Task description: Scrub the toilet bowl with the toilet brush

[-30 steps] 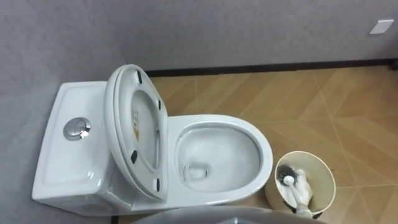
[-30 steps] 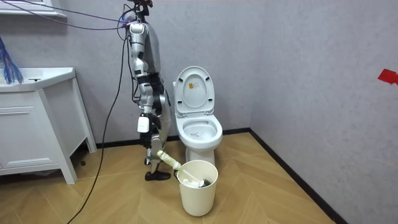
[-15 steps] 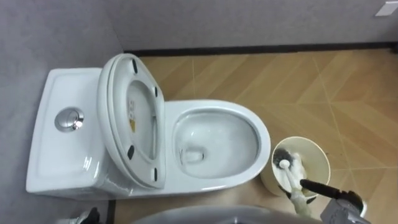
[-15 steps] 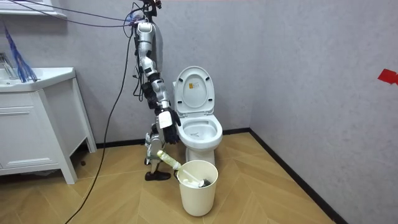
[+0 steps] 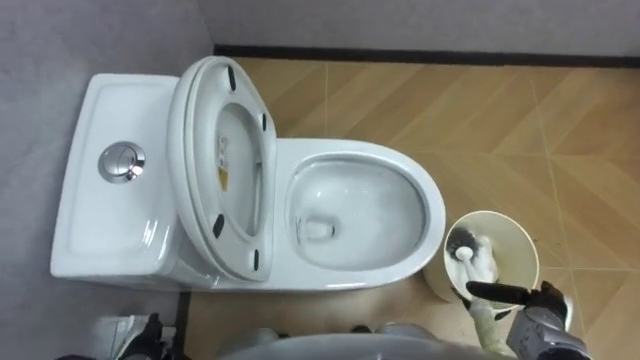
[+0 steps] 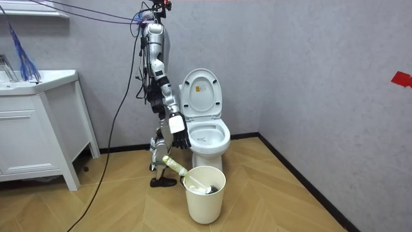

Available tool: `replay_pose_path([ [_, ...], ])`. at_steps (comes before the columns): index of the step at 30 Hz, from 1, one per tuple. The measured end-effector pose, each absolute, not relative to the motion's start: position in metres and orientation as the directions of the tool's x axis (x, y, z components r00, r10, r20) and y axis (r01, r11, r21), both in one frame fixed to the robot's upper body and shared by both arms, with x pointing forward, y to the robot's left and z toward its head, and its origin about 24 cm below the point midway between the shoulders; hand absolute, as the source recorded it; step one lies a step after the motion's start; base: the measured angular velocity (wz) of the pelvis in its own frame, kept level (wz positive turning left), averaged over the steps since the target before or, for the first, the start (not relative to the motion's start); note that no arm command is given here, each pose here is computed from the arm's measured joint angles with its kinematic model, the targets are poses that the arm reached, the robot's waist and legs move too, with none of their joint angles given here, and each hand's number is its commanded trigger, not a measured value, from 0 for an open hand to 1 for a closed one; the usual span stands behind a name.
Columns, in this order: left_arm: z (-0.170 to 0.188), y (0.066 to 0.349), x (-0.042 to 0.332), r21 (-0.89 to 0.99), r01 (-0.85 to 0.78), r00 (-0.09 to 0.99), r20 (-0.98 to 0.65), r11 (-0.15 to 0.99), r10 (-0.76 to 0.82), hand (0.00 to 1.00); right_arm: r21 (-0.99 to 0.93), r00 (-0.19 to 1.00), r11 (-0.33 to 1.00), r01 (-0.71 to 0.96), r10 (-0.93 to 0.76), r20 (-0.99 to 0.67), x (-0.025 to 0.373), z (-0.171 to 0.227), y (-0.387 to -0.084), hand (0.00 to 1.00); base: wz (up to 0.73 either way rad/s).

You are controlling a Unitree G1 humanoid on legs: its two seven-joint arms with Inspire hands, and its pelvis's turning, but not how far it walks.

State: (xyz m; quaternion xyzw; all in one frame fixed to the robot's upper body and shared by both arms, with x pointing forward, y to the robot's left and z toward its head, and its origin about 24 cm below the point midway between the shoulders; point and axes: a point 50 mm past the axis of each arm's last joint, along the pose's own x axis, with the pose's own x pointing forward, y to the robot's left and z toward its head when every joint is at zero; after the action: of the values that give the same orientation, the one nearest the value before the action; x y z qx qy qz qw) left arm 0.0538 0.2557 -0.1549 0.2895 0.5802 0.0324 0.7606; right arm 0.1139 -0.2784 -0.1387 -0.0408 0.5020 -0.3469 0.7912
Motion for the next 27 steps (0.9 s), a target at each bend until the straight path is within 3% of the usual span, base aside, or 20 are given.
replay_pose_path([
  [9, -0.148, 0.257, 0.096, 0.513, 0.229, 0.427, -0.816, 0.827, 0.389, 0.0, -0.447, 0.251, 0.741, 0.502, -0.619, -0.744, 0.129, -0.131, -0.292, 0.0, 0.07],
  [19, -0.145, 0.259, 0.103, 0.523, 0.21, 0.456, -0.8, 0.826, 0.391, 0.0, -0.498, 0.222, 0.717, 0.488, -0.654, -0.723, 0.132, -0.127, -0.301, 0.0, -0.01],
  [27, -0.135, 0.251, 0.142, 0.545, 0.199, 0.552, -0.749, 0.815, 0.366, 0.0, -0.517, 0.275, 0.735, 0.438, -0.657, -0.702, 0.148, -0.119, -0.306, 0.0, 0.02],
])
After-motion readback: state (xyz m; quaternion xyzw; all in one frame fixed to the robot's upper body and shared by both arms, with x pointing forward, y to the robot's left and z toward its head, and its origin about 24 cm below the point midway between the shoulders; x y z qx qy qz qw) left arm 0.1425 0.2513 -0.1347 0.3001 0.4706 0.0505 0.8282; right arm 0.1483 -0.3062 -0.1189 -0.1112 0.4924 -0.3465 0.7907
